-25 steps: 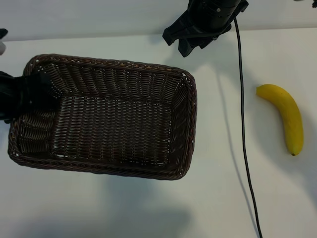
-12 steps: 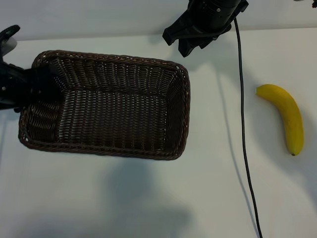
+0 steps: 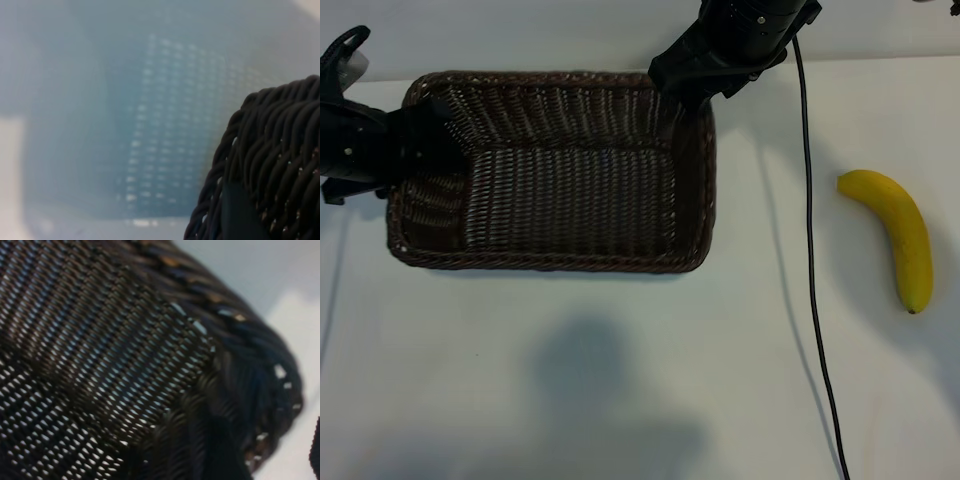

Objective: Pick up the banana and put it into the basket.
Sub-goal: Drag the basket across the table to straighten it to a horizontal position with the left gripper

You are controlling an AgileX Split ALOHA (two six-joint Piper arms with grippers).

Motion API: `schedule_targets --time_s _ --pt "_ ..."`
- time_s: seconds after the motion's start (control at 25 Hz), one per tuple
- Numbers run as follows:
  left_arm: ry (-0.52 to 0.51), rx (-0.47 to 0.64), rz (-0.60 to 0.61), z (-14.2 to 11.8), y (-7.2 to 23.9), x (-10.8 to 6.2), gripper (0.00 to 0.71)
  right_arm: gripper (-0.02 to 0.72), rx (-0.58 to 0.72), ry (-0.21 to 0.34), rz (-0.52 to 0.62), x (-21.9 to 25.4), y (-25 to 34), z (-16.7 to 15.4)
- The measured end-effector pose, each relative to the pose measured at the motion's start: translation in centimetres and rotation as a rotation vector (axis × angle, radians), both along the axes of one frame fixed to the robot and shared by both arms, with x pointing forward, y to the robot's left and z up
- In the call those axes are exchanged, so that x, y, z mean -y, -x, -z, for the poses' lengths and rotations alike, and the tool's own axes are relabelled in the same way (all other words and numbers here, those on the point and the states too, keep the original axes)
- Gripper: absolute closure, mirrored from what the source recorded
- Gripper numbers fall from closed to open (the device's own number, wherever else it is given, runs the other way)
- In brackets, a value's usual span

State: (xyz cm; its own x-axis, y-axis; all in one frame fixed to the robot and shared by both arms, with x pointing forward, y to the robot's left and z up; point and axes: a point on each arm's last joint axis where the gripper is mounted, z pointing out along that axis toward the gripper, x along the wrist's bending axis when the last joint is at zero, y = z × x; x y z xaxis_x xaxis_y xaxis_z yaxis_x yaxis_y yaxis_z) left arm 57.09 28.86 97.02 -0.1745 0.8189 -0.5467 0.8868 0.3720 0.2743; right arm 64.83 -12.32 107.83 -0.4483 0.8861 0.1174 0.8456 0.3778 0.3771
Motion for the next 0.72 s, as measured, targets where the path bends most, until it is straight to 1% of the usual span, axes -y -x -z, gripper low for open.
schedule_targets --time_s 0.12,0.72 --pt "0.024 -0.014 -0.005 0.8 -0.3 0.1 0.339 0.283 0.000 0.000 0.000 0.0 0.0 0.0" --pt "0.047 -0.106 -0.019 4.2 -1.0 0.2 0.339 0.283 0.000 0.000 0.001 0.0 0.0 0.0"
